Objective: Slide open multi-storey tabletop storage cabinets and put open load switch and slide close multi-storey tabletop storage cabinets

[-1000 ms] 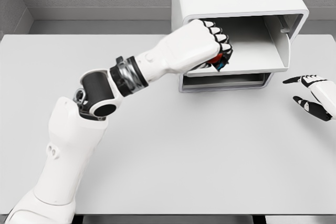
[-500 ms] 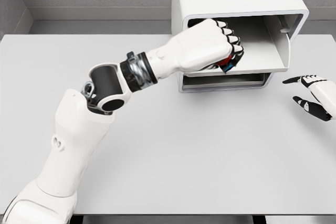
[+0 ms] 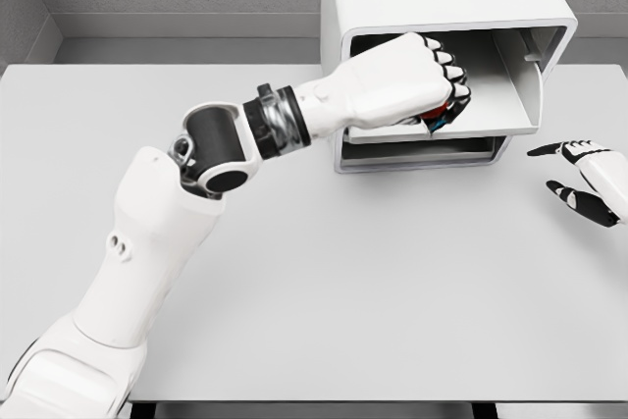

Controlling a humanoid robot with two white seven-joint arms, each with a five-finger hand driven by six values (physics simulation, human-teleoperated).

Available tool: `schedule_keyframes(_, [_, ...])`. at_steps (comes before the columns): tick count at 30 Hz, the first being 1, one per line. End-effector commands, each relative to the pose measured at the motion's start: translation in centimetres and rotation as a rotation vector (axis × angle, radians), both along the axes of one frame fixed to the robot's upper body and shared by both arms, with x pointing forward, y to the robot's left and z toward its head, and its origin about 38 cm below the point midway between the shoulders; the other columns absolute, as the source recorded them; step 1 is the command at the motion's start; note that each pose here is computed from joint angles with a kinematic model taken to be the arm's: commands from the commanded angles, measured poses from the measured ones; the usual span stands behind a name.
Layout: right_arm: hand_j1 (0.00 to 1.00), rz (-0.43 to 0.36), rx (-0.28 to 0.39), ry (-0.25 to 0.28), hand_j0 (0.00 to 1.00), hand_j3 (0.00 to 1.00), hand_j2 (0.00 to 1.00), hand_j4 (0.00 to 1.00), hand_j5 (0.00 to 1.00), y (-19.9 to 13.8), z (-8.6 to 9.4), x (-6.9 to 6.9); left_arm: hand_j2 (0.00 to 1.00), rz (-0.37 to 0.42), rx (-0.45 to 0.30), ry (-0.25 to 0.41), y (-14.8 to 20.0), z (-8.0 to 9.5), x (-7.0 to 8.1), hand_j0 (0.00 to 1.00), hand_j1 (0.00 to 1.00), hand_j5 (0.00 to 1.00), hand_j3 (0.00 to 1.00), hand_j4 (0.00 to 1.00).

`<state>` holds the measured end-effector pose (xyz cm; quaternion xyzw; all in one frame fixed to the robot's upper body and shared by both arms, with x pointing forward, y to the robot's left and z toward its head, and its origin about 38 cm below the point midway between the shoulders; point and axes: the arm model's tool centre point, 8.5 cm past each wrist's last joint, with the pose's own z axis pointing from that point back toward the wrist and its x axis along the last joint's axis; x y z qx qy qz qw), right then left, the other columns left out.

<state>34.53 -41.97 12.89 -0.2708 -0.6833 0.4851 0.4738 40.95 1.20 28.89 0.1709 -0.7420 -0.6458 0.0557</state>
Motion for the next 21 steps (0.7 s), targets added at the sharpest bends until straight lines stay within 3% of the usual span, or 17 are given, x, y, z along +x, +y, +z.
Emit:
schedule_keyframes(1, [0.67,0.0,0.009,-0.001,0.67,0.67,0.67,0.67,0.67,0.1,0.0,0.0,0.29,0.002,0.001,0.014,0.0,-0.3,0.2,0.29,0.29,0.29,0.29,0.29])
schedule_keyframes(14, [0.67,-0.001,0.009,-0.002,0.67,0.67,0.67,0.67,0.67,0.0,0.0,0.0,0.29,0.026,0.028,0.047,0.1,-1.0,1.8,0.29,0.29,0.29,0.29,0.29])
schedule_keyframes(21, [0.67,0.001,0.013,-0.002,0.67,0.67,0.67,0.67,0.67,0.2,-0.1,0.0,0.3,0.023,0.033,0.048,0.0,-1.1,1.8,0.3,0.3,0.3,0.3,0.3])
